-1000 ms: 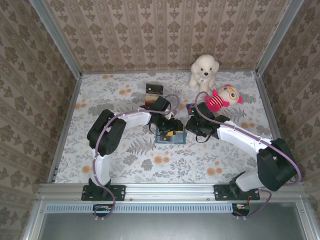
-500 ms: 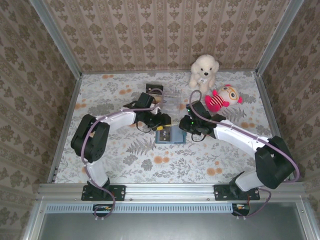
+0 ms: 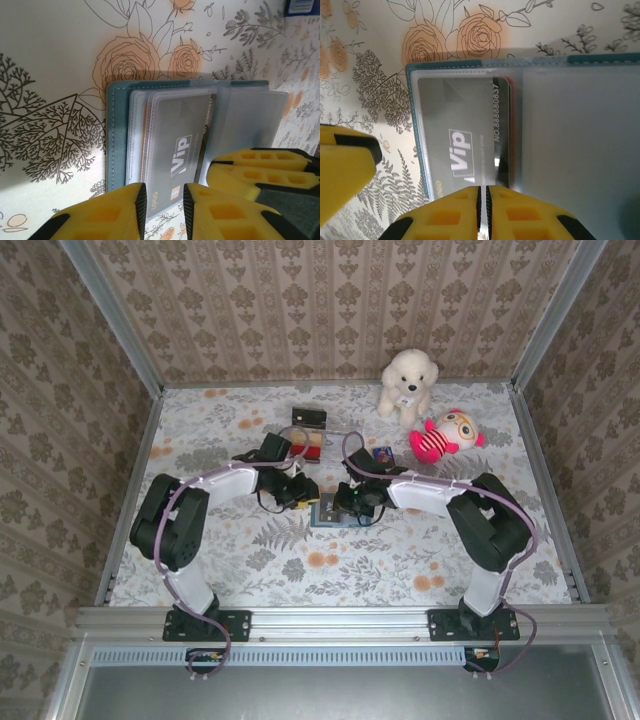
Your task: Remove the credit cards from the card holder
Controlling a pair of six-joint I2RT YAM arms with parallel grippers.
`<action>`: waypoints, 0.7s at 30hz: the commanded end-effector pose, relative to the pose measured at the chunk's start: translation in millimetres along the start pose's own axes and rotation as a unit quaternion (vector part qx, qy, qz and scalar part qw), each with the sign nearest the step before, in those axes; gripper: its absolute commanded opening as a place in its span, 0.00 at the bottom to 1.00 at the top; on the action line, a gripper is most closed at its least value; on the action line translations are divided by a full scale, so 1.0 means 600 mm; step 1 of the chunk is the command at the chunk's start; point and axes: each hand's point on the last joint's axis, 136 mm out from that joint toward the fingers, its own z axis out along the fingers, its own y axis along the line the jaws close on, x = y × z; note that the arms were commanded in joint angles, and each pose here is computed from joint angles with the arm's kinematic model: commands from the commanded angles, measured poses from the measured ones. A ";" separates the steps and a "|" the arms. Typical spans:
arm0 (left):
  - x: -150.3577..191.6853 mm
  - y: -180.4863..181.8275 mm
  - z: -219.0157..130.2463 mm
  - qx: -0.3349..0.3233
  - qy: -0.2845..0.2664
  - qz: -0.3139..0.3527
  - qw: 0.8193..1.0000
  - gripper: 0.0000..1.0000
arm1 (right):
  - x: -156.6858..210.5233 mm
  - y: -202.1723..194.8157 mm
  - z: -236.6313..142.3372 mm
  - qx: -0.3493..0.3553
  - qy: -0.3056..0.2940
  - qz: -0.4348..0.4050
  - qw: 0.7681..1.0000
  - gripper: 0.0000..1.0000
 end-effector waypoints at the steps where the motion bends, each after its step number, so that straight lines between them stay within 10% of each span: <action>1: 0.000 -0.006 0.008 -0.019 0.009 0.015 1.000 0.27 | -0.017 0.013 -0.009 -0.003 -0.007 0.003 1.000 0.13; 21: -0.002 -0.003 0.039 -0.053 0.030 0.022 0.998 0.22 | -0.018 -0.018 0.005 0.013 0.007 0.010 1.000 0.14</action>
